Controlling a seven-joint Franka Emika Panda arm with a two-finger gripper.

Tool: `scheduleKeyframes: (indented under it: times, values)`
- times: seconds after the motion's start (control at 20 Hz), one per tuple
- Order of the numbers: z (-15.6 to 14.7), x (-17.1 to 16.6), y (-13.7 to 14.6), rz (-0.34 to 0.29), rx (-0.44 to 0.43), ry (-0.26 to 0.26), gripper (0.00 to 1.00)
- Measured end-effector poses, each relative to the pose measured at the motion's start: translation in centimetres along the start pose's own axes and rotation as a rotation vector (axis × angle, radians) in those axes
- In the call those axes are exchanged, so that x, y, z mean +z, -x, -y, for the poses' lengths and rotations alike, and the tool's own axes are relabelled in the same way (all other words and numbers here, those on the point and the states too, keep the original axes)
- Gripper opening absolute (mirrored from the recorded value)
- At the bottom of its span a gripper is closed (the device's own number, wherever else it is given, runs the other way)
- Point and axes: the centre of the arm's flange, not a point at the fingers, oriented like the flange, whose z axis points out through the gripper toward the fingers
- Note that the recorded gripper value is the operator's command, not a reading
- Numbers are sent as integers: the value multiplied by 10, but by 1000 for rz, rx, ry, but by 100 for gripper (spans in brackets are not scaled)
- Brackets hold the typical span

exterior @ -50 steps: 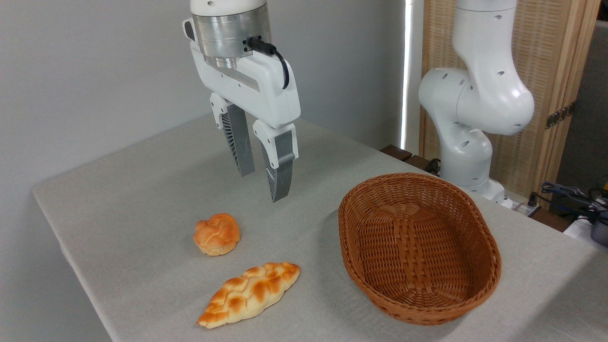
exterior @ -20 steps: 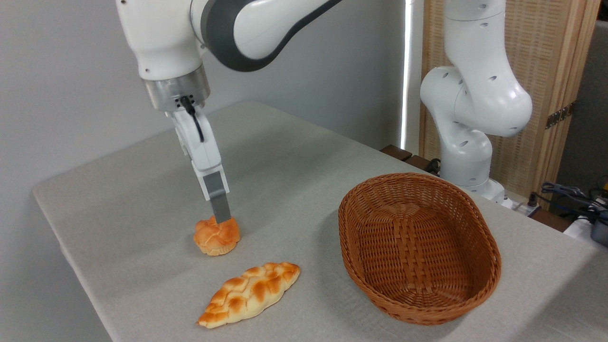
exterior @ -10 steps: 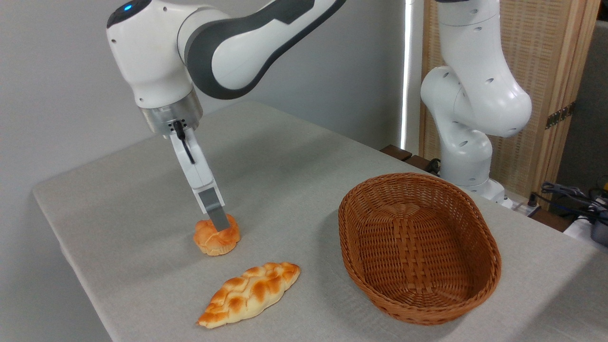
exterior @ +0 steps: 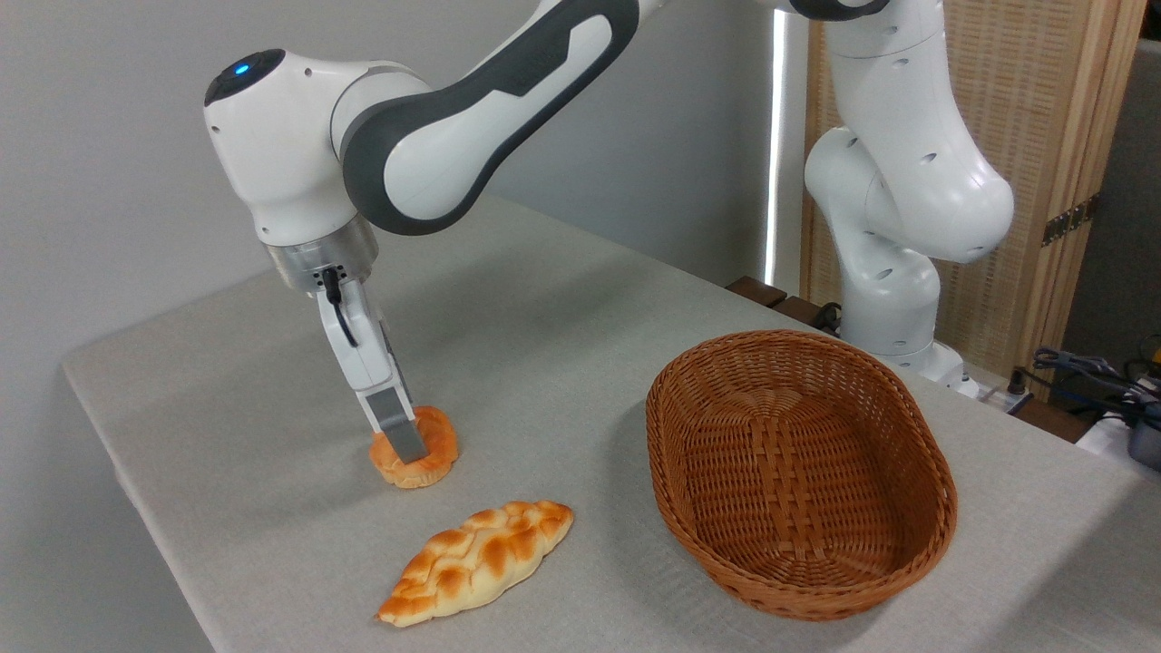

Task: Put bread into the basket
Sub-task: 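Close the gripper fingers around the round bread roll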

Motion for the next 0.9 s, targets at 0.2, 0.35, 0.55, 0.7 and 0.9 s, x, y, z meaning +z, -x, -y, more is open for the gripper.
scheduleKeyframes:
  times: [0.2, 0.35, 0.55, 0.7, 0.9]
  values:
    - [-1, 3, -1, 35, 21, -24, 71]
    - [-2, 3, -1, 37, 20, -25, 38]
    - [-2, 3, -1, 37, 20, -26, 8]
    - [-1, 3, -1, 42, 23, -31, 1]
    - [-2, 2, -2, 44, 26, -34, 0]
